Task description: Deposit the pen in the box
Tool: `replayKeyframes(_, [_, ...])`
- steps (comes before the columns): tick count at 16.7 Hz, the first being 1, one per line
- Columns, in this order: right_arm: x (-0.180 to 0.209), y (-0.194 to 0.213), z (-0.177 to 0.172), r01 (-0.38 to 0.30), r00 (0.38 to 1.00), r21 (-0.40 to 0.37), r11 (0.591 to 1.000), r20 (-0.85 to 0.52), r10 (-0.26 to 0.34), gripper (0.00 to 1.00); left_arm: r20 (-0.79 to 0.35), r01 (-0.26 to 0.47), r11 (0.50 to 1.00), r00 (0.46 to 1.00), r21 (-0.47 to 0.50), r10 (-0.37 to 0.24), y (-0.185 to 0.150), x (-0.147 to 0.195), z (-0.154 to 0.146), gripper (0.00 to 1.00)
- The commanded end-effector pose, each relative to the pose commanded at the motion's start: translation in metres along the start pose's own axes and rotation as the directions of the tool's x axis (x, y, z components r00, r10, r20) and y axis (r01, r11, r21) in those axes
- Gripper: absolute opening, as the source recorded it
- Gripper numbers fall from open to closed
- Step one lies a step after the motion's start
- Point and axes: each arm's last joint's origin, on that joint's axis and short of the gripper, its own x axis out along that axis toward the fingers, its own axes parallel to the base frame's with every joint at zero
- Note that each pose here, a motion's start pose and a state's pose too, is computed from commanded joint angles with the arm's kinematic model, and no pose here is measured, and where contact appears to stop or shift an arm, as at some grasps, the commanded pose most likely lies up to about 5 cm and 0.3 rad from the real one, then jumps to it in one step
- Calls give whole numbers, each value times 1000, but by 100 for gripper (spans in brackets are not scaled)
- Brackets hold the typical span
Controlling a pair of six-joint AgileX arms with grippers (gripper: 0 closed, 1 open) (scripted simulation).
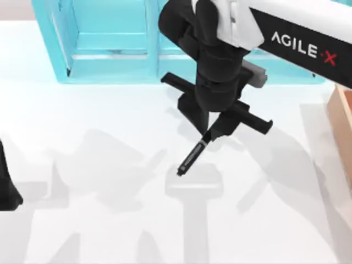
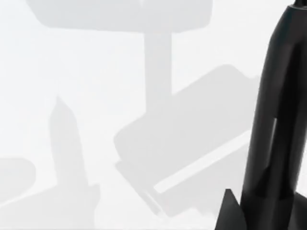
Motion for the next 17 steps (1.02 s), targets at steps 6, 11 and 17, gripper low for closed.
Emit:
replayKeyframes(6, [-5, -32, 61, -1, 1000, 121, 993, -4, 2, 0, 0, 0, 1000, 1000, 0, 0, 0, 0, 0, 100])
replayKeyframes(11, [-7, -72, 115, 7, 1000, 248, 969, -22, -2, 0, 0, 0, 1000, 1000, 0, 0, 0, 0, 0, 100])
replayKeyframes(17, [-12, -127, 166, 5, 1000, 384, 923, -29, 6, 0, 0, 0, 1000, 1000, 0, 0, 0, 0, 0, 100])
